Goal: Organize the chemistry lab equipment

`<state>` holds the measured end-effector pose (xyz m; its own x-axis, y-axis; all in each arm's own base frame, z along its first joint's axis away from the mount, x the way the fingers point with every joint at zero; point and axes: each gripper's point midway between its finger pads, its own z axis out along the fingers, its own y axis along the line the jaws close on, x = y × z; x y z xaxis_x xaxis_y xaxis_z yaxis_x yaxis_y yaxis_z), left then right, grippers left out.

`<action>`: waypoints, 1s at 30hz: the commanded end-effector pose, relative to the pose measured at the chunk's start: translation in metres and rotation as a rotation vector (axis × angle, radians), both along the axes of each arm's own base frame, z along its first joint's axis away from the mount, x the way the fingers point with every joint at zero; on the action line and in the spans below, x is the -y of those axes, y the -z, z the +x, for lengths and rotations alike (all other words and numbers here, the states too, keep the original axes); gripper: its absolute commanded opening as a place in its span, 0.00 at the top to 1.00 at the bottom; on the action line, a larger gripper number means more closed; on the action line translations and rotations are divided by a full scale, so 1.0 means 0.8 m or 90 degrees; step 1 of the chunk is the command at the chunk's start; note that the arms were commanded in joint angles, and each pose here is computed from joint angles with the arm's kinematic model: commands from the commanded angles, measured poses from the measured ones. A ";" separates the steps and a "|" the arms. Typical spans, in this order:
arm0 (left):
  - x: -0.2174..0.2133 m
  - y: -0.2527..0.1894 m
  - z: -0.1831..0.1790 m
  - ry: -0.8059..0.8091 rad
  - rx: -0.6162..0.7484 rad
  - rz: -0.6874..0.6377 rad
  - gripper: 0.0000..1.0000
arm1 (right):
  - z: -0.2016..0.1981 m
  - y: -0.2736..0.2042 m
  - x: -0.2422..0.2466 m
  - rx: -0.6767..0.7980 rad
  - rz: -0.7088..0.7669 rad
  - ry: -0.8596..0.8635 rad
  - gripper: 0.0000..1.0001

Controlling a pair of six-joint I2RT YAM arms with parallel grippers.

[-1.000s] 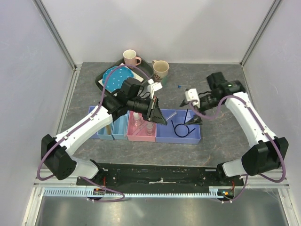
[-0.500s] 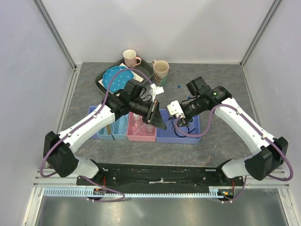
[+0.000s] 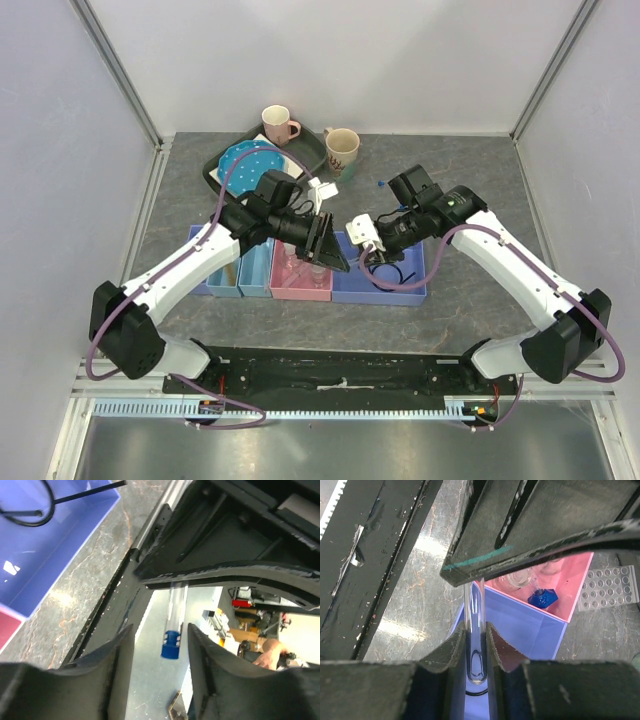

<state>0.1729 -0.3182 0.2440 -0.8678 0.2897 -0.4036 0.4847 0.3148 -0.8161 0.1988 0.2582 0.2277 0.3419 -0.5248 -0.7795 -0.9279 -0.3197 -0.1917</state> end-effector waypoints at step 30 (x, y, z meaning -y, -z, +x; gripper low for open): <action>-0.075 -0.117 0.055 -0.396 0.415 -0.390 0.07 | 0.015 -0.061 -0.063 -0.455 0.256 0.167 0.92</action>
<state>0.2026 -0.2595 0.3130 -0.4180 -0.4180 -0.8065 0.7804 0.2891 -0.5544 0.2118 0.3025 0.2479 -0.3728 -0.2330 -0.8982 -0.9172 -0.0539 0.3947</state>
